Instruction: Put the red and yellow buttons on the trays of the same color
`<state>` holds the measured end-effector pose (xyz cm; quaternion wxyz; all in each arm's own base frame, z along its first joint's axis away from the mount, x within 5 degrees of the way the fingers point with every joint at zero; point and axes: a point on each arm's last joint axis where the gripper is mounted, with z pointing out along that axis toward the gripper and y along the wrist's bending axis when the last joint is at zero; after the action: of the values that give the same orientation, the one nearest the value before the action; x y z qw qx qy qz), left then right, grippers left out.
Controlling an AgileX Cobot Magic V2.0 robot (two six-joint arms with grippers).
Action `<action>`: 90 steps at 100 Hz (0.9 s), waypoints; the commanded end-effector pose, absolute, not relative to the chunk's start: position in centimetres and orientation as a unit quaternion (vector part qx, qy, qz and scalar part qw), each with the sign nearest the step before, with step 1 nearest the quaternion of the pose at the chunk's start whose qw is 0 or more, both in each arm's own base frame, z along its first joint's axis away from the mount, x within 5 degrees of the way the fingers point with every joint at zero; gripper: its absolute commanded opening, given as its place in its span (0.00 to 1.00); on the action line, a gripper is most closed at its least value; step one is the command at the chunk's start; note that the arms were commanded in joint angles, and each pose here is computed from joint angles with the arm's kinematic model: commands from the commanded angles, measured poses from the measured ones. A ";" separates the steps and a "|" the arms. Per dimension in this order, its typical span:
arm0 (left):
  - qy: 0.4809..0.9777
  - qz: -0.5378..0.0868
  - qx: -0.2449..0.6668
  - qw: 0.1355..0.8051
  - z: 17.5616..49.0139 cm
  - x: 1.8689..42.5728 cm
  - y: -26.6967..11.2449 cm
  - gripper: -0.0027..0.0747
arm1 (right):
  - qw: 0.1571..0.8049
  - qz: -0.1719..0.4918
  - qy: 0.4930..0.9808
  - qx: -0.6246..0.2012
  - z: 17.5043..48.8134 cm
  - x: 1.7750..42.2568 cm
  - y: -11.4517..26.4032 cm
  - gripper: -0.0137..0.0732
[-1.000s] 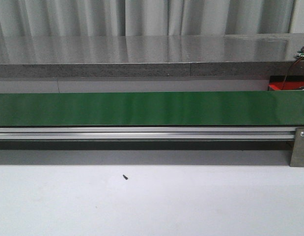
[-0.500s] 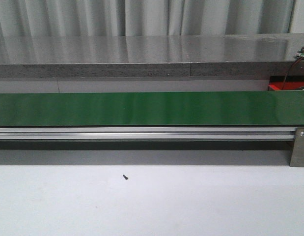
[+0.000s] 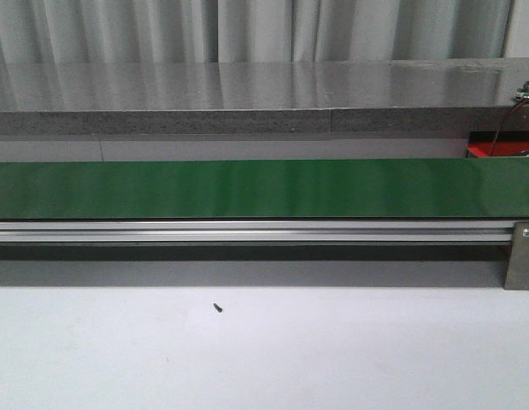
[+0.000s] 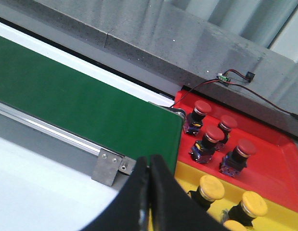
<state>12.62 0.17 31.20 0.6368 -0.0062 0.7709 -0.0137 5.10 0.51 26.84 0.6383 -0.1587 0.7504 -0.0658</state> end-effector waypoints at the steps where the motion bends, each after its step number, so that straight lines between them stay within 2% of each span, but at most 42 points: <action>1: 0.741 -0.004 -0.017 0.672 32.7 12.7 0.4 0.01 | 0.688 -0.047 0.712 -0.136 27.8 5.1 0.6 0.08; 23: 0.741 -0.004 -0.017 0.672 32.7 12.7 0.4 0.01 | 0.755 0.006 0.653 -0.063 24.7 4.9 0.5 0.08; 41: 0.741 -0.004 -0.017 0.672 32.7 12.7 0.4 0.01 | 0.759 0.024 0.650 -0.021 21.6 5.3 0.3 0.08; 90: 0.741 -0.004 -0.017 0.672 32.7 12.7 0.4 0.01 | 0.752 0.000 0.659 -0.019 21.3 5.4 0.2 0.08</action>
<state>12.62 0.17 31.20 0.6368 -0.0058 0.7709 -0.0134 5.67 0.19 19.93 0.7110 -0.0175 0.7030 0.0065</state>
